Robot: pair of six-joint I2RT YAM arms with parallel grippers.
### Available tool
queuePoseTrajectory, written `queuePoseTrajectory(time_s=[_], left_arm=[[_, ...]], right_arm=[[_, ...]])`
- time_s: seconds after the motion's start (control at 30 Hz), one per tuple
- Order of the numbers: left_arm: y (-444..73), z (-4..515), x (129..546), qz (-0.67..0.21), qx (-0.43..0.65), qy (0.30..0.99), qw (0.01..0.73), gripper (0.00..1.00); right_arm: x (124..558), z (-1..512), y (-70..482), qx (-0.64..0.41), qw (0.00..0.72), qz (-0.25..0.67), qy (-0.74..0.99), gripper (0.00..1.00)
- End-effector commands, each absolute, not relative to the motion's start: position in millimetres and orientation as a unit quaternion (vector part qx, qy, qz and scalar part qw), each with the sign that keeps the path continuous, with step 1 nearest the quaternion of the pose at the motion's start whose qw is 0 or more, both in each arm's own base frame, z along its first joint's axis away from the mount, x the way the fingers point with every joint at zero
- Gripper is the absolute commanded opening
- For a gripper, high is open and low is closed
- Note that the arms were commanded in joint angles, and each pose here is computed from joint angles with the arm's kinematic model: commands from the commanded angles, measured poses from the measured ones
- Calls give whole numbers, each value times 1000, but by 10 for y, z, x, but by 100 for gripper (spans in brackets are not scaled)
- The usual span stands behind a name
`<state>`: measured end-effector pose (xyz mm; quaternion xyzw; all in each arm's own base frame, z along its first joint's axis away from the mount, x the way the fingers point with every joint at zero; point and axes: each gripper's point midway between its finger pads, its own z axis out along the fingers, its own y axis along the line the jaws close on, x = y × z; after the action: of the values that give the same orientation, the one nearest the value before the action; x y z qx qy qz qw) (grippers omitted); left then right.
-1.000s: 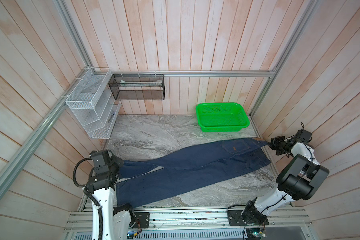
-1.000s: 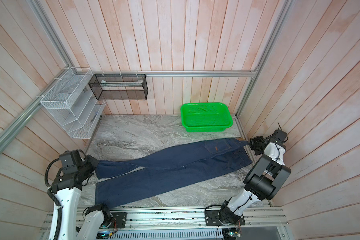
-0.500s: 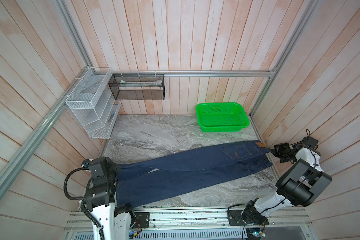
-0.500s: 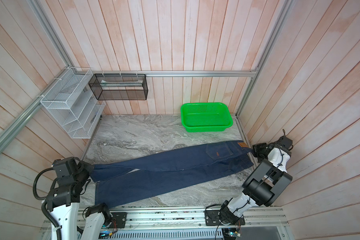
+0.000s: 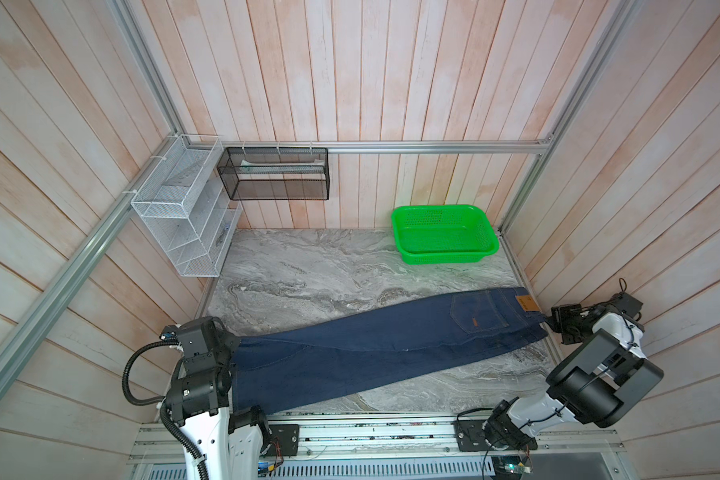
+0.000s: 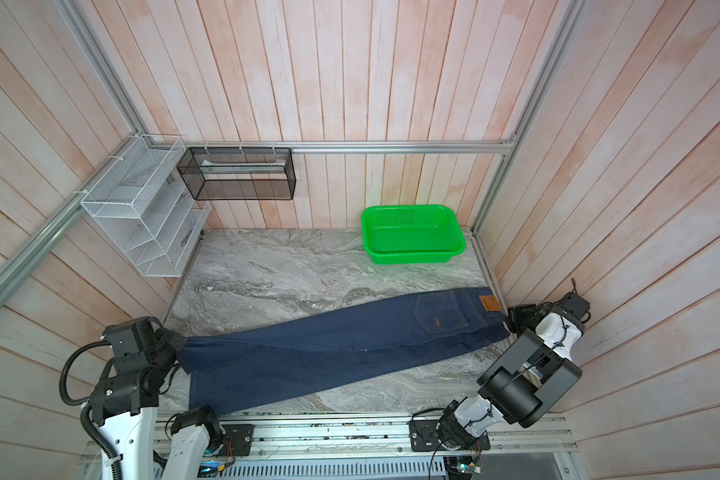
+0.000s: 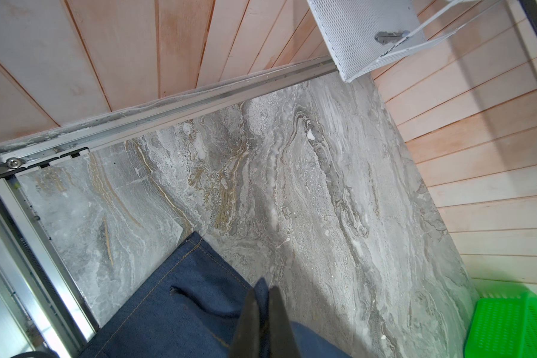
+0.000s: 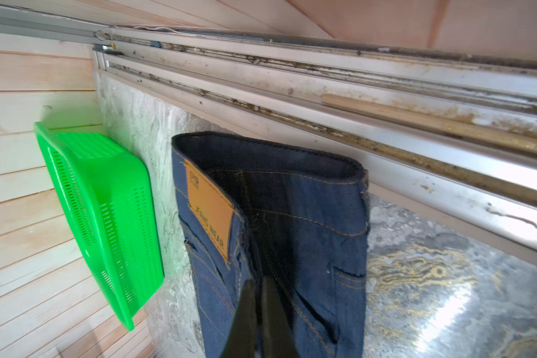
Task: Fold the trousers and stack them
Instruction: 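Drag the jeans toward the robot with both grippers, straightening them along the near edge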
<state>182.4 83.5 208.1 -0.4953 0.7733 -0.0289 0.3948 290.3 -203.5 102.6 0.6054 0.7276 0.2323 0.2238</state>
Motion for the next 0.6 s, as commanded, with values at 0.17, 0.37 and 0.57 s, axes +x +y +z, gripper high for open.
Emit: queuePoseTrajectory(time_s=[0.17,0.37,0.57], left_arm=[[888,2069,1681,-7,-515,763,391,0],[861,2137,1572,-5,-515,761,395,0],[800,2018,1518,-10,-510,773,377,0]], right_arm=[[2815,1135,-2224,614,241,200,725,0],[2662,1215,-2182,624,247,179,719,0],[2331,1038,-2261,661,249,140,694,0]])
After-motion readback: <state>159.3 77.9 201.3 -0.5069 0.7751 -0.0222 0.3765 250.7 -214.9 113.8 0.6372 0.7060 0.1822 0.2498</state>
